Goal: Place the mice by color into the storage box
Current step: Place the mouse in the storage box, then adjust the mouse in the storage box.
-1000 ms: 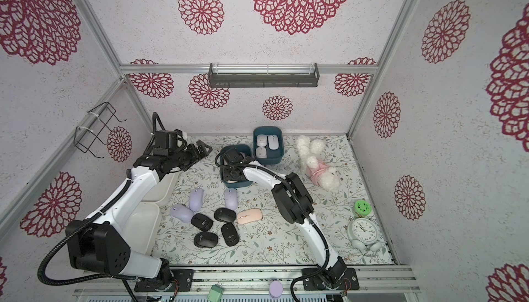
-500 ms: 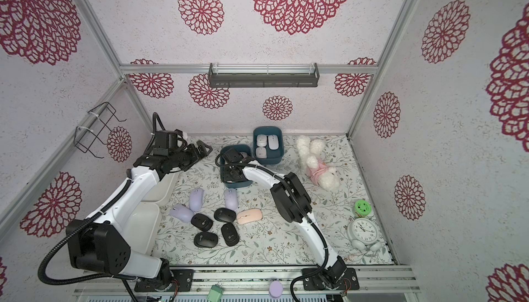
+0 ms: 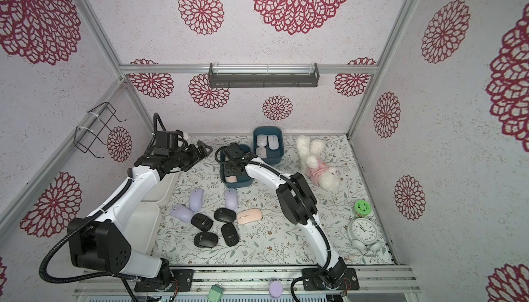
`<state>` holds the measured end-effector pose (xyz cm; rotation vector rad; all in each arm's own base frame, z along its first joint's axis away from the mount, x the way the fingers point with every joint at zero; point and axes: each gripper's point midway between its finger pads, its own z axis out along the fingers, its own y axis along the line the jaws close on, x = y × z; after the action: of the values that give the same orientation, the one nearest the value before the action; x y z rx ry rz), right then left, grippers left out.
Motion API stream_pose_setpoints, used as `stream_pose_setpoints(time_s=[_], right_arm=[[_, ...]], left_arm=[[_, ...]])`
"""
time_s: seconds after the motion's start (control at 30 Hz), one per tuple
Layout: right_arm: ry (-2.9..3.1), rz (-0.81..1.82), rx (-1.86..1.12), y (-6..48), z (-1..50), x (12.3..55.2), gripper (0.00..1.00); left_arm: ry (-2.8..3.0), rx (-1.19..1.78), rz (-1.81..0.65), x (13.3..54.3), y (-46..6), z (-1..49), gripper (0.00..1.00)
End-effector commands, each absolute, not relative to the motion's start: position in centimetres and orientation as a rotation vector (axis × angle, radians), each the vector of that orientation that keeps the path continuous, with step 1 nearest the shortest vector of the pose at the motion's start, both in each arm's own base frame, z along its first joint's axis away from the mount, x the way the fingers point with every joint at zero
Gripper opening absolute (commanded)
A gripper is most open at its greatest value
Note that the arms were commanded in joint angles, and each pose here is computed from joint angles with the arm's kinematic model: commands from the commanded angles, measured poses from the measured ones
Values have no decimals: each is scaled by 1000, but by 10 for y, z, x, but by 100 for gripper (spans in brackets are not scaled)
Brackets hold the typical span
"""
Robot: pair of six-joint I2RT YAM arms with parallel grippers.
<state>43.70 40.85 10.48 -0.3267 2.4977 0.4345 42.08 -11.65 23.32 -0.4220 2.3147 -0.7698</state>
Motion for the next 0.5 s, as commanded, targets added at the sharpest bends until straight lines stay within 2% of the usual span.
stream_pose_setpoints(time_s=[0.0,0.23,0.47], right_arm=[[2411,329,-347,396,125,460,52],[2379,273,-392,398,109,481,46],[2380,195,-421,399,92,491,46]], left_arm=[[2324,-434,-768,423,-114,229,98],[2339,-444,-758,425,-113,223,98],[2342,-444,-758,426,-112,222,98]])
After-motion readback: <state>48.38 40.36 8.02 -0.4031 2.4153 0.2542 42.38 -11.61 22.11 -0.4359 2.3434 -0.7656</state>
